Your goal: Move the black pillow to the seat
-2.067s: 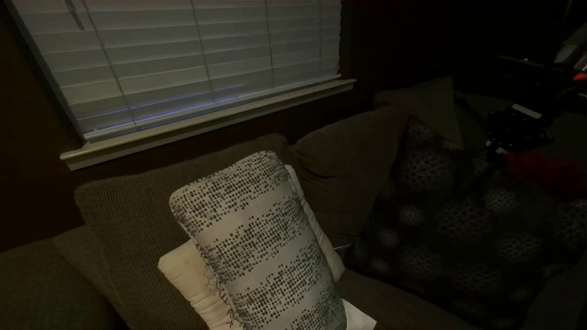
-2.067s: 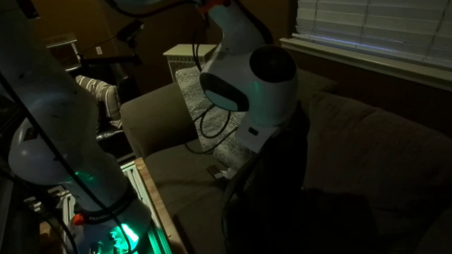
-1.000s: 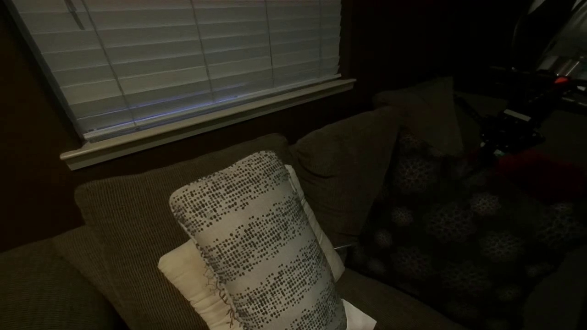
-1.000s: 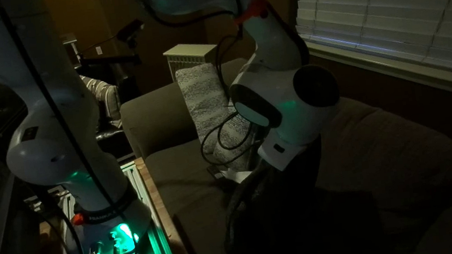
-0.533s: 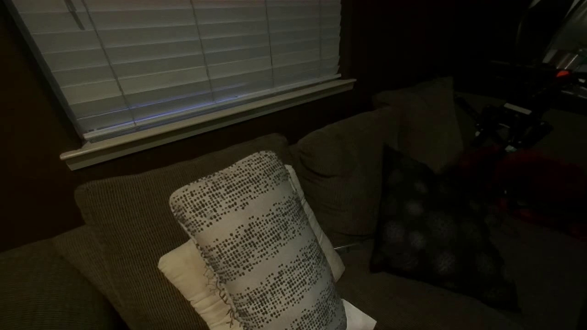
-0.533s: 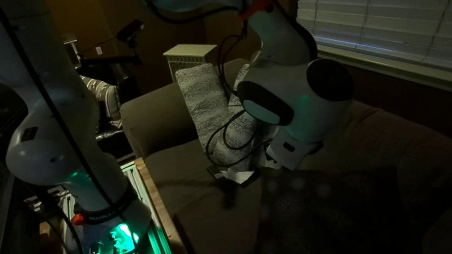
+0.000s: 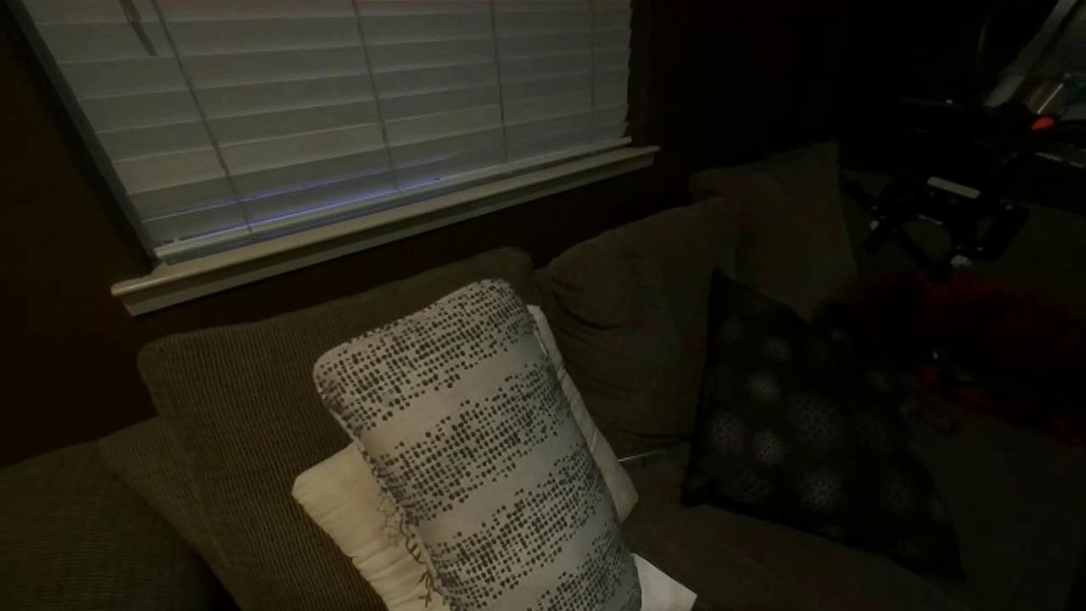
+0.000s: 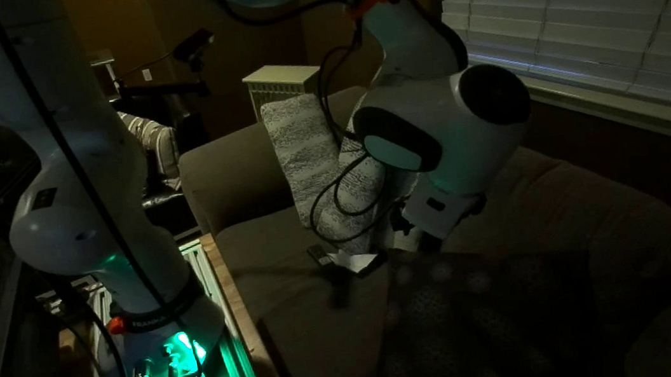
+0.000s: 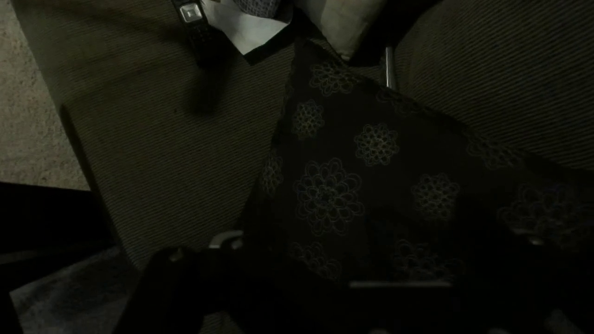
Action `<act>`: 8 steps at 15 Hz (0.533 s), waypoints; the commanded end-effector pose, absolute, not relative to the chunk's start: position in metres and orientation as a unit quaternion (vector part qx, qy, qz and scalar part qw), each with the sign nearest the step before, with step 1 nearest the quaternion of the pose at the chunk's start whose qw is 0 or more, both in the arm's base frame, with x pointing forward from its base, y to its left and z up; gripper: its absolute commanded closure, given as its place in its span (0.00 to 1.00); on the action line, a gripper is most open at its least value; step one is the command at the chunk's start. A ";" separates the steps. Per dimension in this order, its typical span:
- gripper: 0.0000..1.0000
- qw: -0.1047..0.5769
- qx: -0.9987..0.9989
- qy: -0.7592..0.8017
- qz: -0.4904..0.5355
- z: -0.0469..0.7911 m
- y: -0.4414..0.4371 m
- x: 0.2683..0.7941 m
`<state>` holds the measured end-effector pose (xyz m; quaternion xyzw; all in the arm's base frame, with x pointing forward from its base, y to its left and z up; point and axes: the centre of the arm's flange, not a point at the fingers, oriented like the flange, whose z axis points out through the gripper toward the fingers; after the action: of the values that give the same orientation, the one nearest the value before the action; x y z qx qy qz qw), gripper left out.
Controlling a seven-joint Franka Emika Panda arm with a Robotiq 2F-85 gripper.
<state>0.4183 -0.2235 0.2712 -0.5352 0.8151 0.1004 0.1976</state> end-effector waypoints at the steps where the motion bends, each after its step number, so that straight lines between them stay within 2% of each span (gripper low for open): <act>1: 0.00 0.165 -0.610 0.771 0.085 0.286 -0.228 0.411; 8: 0.00 0.109 -0.747 0.652 0.069 0.280 -0.239 0.421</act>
<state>0.4149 -0.2319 0.2788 -0.6966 0.7033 0.0675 0.1248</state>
